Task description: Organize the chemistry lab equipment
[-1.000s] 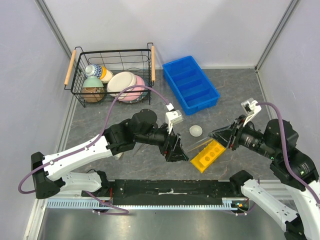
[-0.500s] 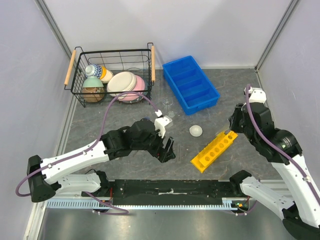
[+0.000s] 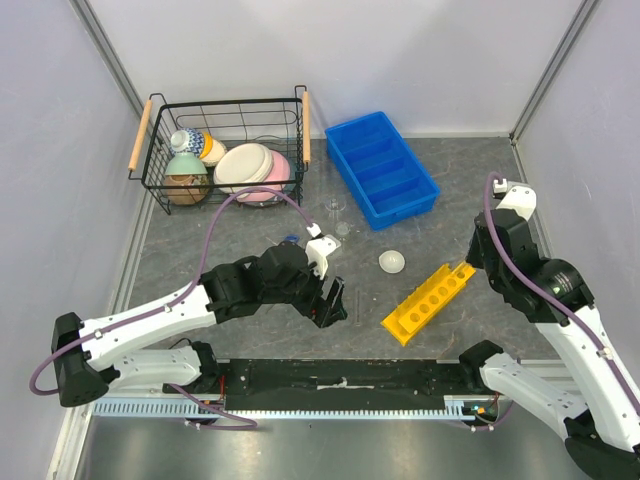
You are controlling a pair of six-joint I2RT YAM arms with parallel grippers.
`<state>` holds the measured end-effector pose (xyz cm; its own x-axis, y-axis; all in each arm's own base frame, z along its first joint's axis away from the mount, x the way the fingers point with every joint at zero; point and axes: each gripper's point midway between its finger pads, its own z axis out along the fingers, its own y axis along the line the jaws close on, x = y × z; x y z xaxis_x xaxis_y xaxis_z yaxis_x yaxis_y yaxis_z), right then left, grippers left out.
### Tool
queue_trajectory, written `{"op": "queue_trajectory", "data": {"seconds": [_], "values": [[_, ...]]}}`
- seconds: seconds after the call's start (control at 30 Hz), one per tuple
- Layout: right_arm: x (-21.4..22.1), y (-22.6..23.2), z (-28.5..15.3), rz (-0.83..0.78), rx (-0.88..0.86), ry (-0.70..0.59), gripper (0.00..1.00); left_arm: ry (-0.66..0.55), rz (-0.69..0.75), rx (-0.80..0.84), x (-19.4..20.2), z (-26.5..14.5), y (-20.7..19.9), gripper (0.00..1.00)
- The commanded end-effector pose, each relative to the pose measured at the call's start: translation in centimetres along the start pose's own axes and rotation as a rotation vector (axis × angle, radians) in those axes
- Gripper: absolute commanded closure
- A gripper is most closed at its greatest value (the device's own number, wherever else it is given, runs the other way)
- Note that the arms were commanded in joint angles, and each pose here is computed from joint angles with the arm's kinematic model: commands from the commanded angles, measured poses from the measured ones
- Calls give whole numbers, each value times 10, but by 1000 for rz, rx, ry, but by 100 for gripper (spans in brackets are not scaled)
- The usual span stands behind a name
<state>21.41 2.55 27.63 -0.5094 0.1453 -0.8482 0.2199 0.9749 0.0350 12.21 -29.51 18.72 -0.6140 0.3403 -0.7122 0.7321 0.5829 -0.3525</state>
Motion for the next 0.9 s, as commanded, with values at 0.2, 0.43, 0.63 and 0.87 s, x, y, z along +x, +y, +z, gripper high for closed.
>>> {"op": "queue_trajectory", "data": {"seconds": [0.2,0.43,0.63,0.87], "values": [[7,-5,-4,-22,11,28,88,-47,23,14,-10,2,-2,10],[16,-6,-2,-37,12,56,88,-48,18,25,-11,5,-4,10],[25,-1,3,-44,-3,80,88,-52,18,26,-12,6,-4,10],[32,6,11,-48,-20,101,89,-52,20,23,-11,6,-3,10]]}}
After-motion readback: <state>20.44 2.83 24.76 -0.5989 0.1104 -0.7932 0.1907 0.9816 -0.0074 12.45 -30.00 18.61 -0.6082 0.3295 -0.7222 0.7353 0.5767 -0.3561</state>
